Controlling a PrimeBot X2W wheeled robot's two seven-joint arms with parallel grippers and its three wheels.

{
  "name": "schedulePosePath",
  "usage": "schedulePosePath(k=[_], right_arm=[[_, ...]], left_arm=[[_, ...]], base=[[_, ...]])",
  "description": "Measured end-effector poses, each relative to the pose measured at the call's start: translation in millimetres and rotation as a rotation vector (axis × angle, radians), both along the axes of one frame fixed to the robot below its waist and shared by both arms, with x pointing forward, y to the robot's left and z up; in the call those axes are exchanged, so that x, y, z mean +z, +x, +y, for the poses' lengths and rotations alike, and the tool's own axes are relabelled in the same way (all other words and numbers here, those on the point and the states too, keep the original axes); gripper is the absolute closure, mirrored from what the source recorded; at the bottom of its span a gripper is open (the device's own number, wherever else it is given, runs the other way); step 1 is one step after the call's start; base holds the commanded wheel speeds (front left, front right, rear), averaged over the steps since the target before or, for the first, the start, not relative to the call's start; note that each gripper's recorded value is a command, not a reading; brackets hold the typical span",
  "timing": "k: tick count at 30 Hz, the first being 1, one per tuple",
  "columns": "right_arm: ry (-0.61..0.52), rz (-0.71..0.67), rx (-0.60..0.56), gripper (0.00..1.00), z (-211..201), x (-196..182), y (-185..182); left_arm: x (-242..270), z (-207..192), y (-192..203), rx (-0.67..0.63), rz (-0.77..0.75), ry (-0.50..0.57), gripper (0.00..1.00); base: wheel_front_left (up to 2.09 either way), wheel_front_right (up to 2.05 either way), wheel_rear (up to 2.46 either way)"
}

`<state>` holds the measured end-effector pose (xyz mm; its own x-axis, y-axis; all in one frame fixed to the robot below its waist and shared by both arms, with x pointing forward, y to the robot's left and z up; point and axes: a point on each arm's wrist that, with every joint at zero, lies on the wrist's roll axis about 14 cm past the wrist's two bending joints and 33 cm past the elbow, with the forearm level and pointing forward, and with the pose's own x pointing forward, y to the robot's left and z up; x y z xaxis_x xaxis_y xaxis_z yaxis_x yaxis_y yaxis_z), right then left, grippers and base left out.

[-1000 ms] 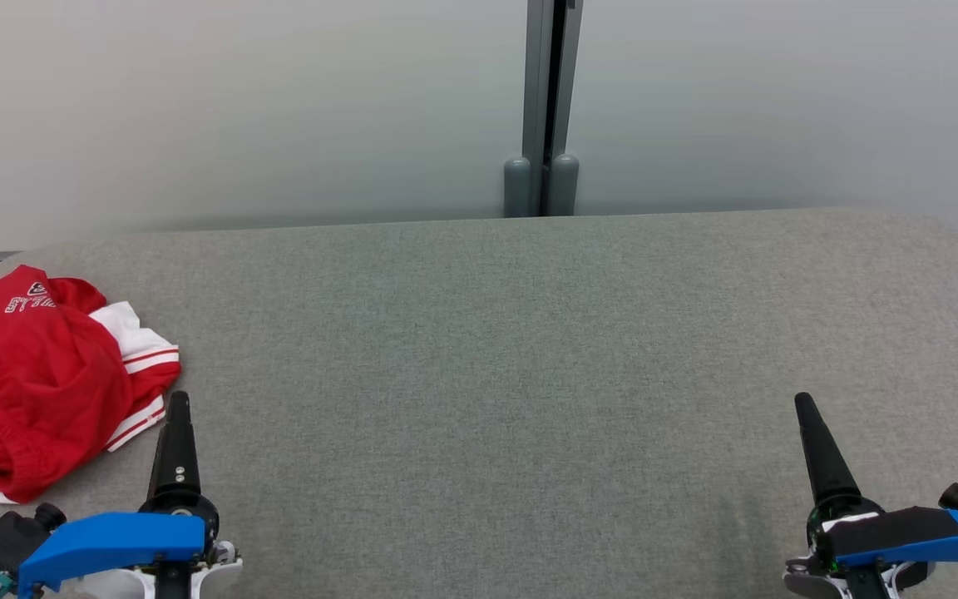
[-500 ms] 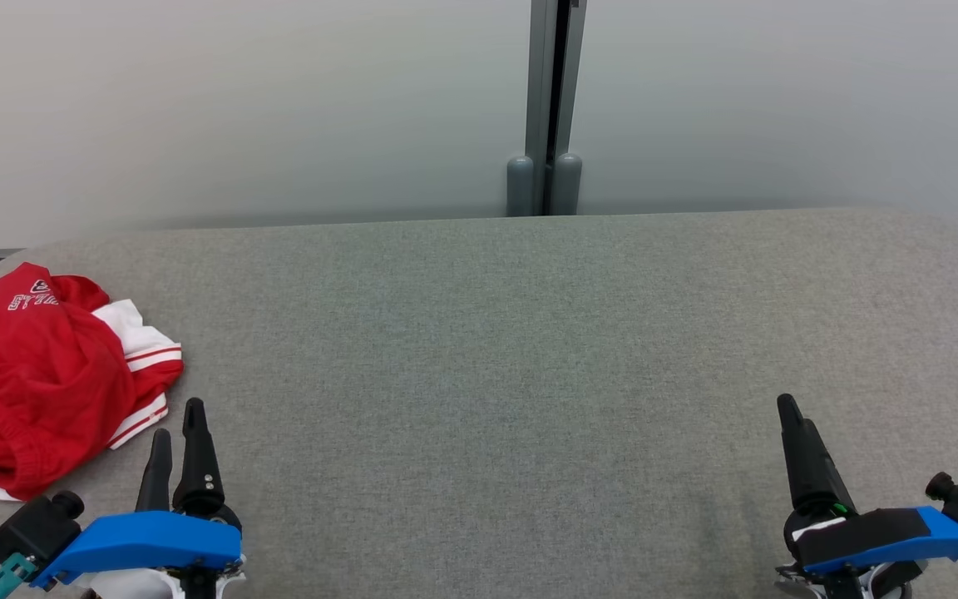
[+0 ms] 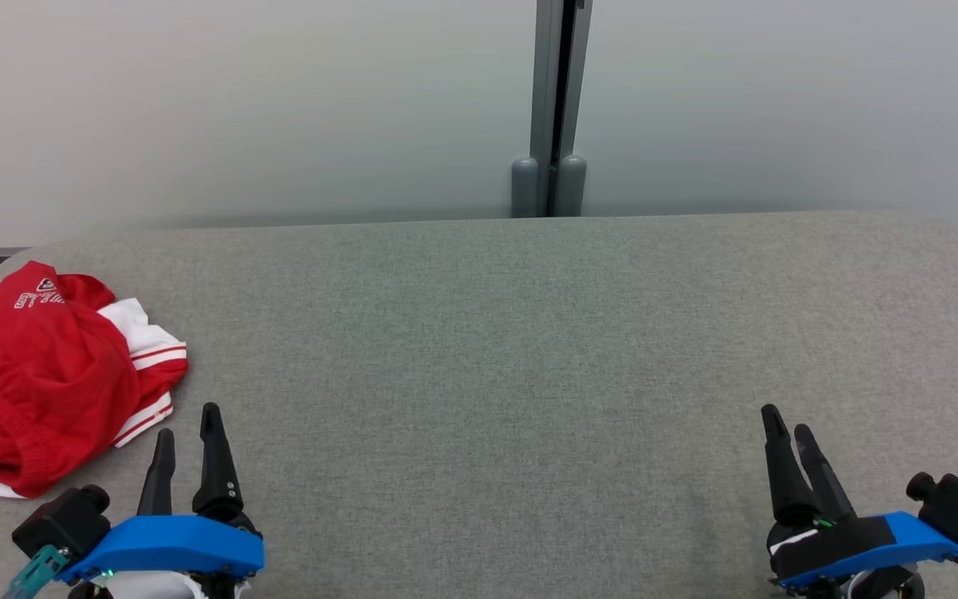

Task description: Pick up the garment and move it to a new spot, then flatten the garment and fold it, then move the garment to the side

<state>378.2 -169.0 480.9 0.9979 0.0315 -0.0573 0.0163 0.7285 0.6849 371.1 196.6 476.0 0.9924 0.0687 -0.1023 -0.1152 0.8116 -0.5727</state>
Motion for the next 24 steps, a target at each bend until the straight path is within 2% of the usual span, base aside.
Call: schedulePosePath(k=[24], right_arm=[[-0.258, -0.008, 0.05, 0.0, 8.4, -9.2, -3.0]], left_arm=[[-9.9, -1.2, -5.9, -0.019, 0.025, 0.271, 0.0]], base=[[0.0, 0.0, 0.0]])
